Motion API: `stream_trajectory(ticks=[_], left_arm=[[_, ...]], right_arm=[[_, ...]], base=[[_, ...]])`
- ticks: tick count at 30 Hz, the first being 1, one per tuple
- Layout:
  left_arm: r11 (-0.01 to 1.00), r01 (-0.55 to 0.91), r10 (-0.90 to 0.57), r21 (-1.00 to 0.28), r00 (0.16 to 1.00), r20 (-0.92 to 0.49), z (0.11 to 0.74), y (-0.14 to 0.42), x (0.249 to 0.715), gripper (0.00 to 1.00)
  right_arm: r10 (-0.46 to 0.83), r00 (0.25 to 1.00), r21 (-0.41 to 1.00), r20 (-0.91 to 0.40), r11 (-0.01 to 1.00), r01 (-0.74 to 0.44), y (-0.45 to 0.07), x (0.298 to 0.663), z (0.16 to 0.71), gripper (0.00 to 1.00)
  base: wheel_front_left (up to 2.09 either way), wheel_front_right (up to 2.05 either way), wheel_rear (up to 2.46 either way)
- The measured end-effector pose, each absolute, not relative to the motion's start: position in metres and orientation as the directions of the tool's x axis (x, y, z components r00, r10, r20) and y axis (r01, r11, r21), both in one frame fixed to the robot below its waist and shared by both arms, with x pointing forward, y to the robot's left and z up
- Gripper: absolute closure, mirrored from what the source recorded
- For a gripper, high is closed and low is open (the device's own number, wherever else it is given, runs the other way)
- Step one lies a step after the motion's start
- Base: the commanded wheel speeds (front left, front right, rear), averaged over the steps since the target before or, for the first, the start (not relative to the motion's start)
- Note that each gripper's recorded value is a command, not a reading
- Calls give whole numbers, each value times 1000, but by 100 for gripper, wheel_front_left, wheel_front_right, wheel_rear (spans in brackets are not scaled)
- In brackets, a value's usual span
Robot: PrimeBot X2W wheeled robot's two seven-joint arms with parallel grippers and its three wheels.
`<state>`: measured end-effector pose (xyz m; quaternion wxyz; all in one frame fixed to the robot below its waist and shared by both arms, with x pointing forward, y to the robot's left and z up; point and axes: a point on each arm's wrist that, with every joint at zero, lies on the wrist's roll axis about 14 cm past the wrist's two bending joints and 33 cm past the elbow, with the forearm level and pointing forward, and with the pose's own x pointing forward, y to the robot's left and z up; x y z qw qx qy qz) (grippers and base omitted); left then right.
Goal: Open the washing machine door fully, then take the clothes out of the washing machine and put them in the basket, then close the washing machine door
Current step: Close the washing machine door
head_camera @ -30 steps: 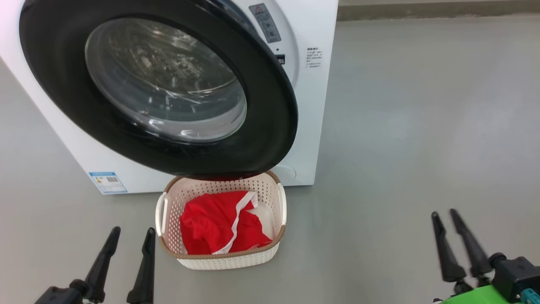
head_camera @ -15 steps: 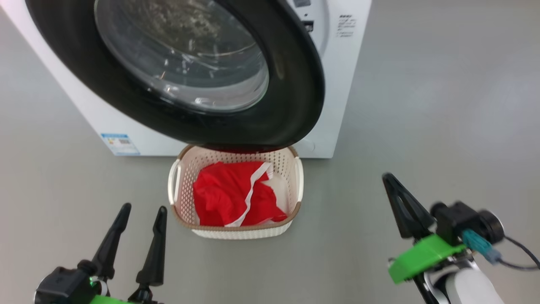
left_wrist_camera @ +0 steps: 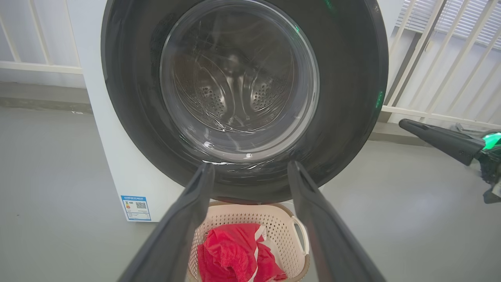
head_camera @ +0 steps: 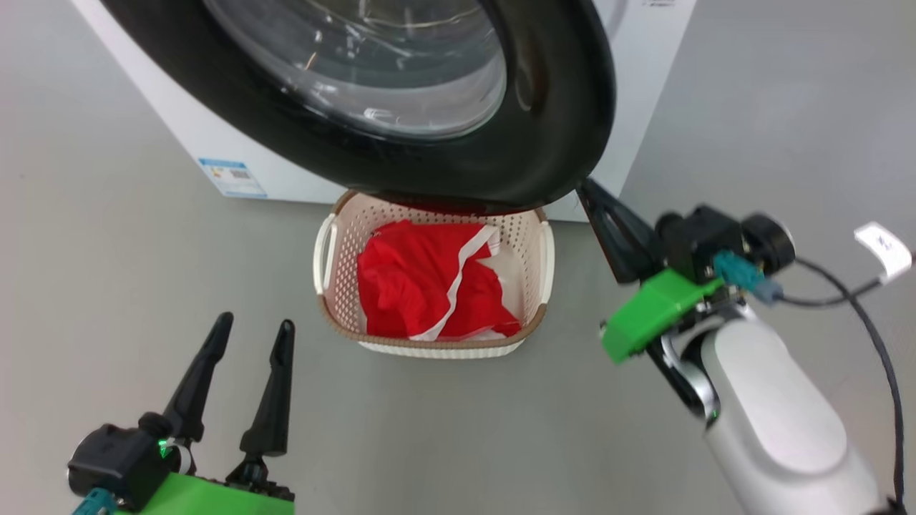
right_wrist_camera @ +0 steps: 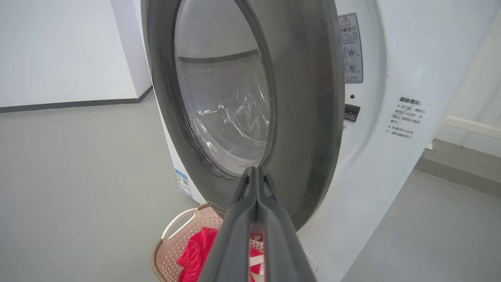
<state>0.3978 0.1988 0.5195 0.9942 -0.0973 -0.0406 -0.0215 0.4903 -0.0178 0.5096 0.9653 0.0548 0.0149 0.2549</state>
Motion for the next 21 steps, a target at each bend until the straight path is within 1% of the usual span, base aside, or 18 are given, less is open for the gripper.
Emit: stream_trajectory(ticks=[8,17,21], left_arm=[[981,33,-21,-192,998,64,510,204,408,0],[982,9,-4,-187,1000,26,495,210,414,0],[982,20,-13,-189,999,37,496,208,422,0]], right_arm=[[530,847,94,38,842,-531,4,531,521,100],[521,850,97,83,844,-527,10,566,523,100],[502,860,111,94,853,-510,7,578,520,100]], base=[[0,0,0],[0,0,0],[0,0,0]])
